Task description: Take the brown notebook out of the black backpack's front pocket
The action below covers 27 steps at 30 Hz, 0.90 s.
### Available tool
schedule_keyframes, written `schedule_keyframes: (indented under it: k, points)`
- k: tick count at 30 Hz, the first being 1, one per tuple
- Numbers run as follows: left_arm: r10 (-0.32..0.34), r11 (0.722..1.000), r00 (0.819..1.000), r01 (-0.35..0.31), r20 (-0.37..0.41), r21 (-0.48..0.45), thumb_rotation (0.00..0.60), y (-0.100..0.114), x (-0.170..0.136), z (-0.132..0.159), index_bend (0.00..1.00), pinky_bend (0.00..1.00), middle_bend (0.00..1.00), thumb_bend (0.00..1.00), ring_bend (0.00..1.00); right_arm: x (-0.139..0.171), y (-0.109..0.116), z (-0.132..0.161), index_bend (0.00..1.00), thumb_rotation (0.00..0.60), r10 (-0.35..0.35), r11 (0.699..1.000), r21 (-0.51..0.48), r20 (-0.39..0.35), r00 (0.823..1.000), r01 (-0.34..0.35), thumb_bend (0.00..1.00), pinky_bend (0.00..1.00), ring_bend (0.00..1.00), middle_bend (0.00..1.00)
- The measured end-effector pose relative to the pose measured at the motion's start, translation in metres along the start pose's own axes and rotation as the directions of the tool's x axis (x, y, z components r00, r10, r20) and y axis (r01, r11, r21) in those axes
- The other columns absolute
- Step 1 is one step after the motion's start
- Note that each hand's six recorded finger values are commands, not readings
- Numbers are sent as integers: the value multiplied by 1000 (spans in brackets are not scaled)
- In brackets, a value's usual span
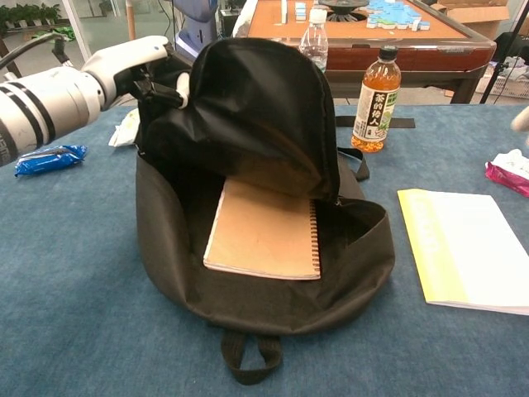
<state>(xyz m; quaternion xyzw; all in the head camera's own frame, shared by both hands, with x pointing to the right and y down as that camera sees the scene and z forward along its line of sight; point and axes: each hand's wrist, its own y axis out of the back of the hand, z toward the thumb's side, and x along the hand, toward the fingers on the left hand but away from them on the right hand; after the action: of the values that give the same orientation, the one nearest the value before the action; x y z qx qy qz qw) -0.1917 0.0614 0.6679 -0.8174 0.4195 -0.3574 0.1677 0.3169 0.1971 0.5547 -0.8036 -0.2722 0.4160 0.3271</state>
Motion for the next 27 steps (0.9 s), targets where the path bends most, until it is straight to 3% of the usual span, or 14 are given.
schedule_keyframes:
  k: [3,7,11,19,27]
  points:
    - [-2,998,1000,0,-28,-64,600,0,3,2,698,174,538,758,411,-24,-15,21,384,600,58,998,-32,-84,995,-61,269,382,178,284]
    - [-3,994,999,-2,-54,-107,600,0,4,3,692,174,539,758,411,-59,-38,54,384,600,118,987,-83,-203,972,-138,269,382,179,285]
    - [10,993,998,-18,-70,-116,594,1,2,4,689,175,540,758,411,-83,-58,75,384,600,155,975,-116,-268,951,-192,270,382,183,287]
    - [35,985,993,-54,-113,-163,554,2,-2,0,671,182,531,757,411,-118,-99,88,384,600,200,959,-137,-291,936,-247,270,382,184,291]
    - [50,978,988,-78,-148,-193,540,-1,-6,-5,661,182,523,754,412,-144,-127,96,384,600,201,962,-127,-281,939,-244,270,382,184,291]
